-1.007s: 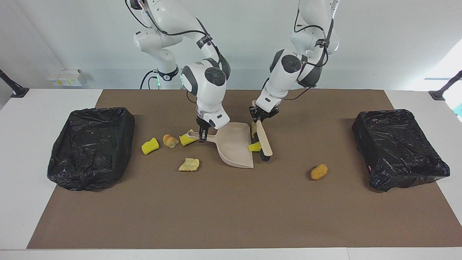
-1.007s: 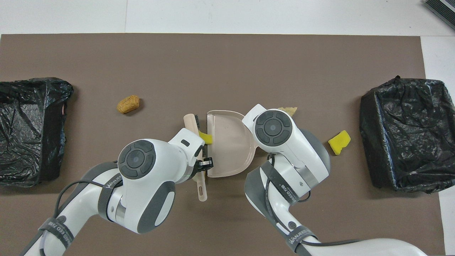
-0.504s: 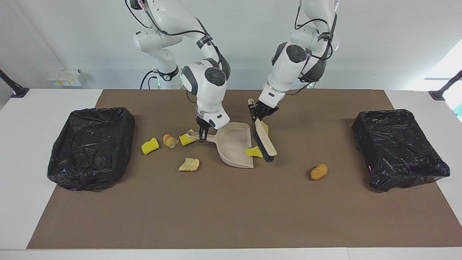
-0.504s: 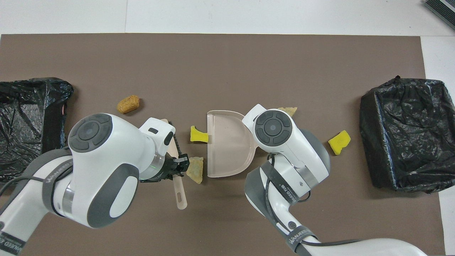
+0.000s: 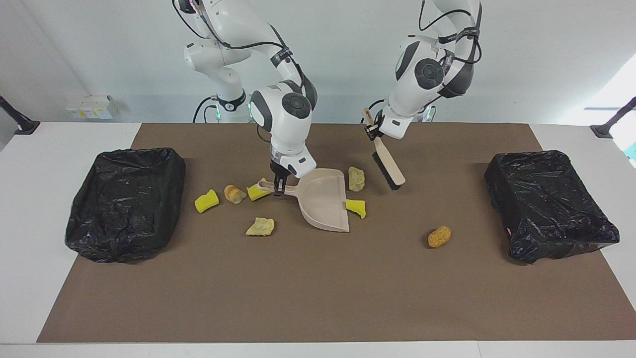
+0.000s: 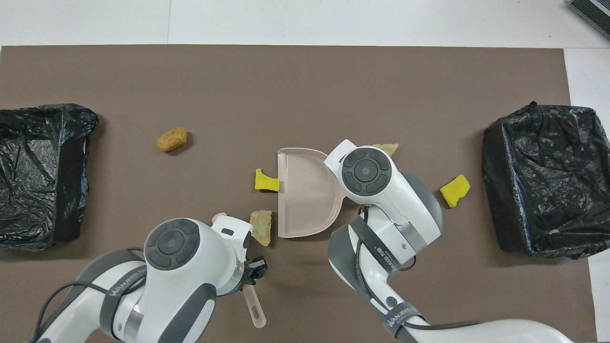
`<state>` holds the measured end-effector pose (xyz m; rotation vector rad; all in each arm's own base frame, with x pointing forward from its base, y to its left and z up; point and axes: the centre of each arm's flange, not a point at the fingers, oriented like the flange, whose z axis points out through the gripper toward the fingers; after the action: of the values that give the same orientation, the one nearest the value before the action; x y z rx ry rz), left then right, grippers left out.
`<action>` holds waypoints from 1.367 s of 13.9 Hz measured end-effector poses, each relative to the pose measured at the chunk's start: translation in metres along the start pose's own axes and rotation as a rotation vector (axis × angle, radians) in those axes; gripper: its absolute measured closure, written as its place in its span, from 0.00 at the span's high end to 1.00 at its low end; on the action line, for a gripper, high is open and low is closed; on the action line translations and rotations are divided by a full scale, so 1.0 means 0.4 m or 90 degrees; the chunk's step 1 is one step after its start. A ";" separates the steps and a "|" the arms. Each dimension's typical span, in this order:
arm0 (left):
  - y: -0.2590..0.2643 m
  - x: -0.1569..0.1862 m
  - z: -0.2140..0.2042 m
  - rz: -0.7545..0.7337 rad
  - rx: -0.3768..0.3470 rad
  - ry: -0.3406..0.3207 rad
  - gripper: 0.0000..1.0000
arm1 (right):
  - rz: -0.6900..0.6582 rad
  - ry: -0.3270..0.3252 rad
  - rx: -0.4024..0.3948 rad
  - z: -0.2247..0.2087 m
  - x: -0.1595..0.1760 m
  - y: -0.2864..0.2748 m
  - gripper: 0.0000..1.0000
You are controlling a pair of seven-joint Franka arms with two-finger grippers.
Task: Sweep and dump trash in bin
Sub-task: 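Sweep bread and sponge pieces into the dustpan with the left gripper's brush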
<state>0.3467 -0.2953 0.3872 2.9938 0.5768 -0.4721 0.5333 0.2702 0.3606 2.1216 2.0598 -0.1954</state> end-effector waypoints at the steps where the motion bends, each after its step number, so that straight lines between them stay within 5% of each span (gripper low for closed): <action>1: 0.014 -0.013 0.017 0.006 -0.009 0.013 0.26 | 0.000 0.000 0.000 0.000 0.000 0.000 0.32; 7: 0.109 0.027 0.083 0.079 -0.086 0.099 0.26 | 0.003 0.000 0.000 0.000 0.000 0.000 0.32; 12: 0.177 0.061 0.043 0.214 -0.100 0.127 0.26 | 0.004 0.000 0.000 0.001 0.000 0.000 0.32; 15: 0.180 0.060 0.045 0.284 -0.083 0.120 0.26 | 0.004 0.000 0.000 0.001 0.000 0.000 0.32; 19: 0.153 0.088 -0.038 0.267 -0.048 0.061 0.26 | 0.004 0.000 0.000 0.001 0.000 0.000 0.32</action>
<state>0.4050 -0.3378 0.3907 2.9555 -0.0363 -0.2689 0.5332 0.2703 0.3603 2.1275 2.0534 -0.1953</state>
